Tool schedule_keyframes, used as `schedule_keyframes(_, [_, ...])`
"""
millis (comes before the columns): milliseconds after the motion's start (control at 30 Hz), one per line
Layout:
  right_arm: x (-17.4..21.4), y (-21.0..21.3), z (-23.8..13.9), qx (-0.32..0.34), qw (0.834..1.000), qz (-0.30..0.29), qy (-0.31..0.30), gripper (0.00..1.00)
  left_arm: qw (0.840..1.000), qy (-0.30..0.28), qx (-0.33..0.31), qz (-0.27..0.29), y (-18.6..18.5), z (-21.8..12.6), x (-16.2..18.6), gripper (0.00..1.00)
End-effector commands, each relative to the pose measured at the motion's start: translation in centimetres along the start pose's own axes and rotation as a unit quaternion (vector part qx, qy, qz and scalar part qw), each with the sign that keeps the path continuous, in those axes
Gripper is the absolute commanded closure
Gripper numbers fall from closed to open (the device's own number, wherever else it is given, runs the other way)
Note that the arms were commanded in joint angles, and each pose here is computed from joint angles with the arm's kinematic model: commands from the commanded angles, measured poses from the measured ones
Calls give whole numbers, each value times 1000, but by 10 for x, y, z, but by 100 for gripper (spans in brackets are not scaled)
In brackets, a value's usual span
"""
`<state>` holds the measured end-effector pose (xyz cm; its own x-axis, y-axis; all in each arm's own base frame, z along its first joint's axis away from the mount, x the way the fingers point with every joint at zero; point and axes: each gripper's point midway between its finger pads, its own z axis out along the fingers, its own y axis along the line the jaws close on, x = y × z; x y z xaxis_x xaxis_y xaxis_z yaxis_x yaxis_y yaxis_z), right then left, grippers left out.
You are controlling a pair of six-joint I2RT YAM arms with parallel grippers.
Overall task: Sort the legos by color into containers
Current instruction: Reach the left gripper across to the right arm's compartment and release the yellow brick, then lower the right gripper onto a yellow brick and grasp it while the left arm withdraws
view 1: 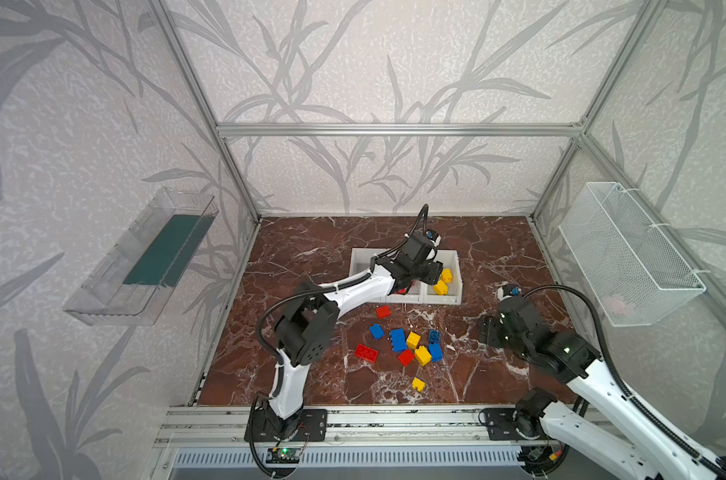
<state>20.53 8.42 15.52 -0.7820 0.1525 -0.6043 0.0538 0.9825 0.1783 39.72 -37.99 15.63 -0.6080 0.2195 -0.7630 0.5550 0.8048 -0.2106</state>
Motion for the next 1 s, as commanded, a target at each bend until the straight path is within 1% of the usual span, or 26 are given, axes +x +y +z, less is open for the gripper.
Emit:
schedule_keyframes(0, [4,3,3,-5,1000,-8,16,26,998,-41,-25,-27,22,-43,-8,40])
schedule_keyframes(167, [8,19,15,-27,999,-17,43,26,994,-41,-81,-54,62,-94,37,39])
schedule_keyframes(300, [15,35,27,-46,996,-26,75,26,987,-31,-130,-85,89,-133,75,38])
schedule_keyframes(367, [19,43,32,-52,994,-41,86,26,983,-37,-144,-104,97,-150,91,37])
schedule_keyframes(433, [23,56,35,-72,991,-67,93,26,979,-50,-153,-126,103,-164,105,37])
schedule_keyframes(467, [26,68,35,-97,986,-92,99,27,976,-57,-159,-137,107,-171,112,37])
schedule_keyframes(533, [33,92,33,-156,971,-145,109,28,971,-66,-170,-157,114,-184,126,37])
schedule_keyframes(600, [40,110,29,-194,954,-197,114,28,965,-71,-181,-176,120,-197,140,37])
schedule_keyframes(700, [47,124,28,-214,934,-261,120,27,959,-79,-192,-195,126,-212,156,37])
schedule_keyframes(900, [60,149,40,-234,905,-325,144,27,947,-112,-199,-226,135,-233,170,37])
schedule_keyframes(967, [61,158,44,-238,899,-338,146,26,945,-118,-198,-233,135,-236,171,37])
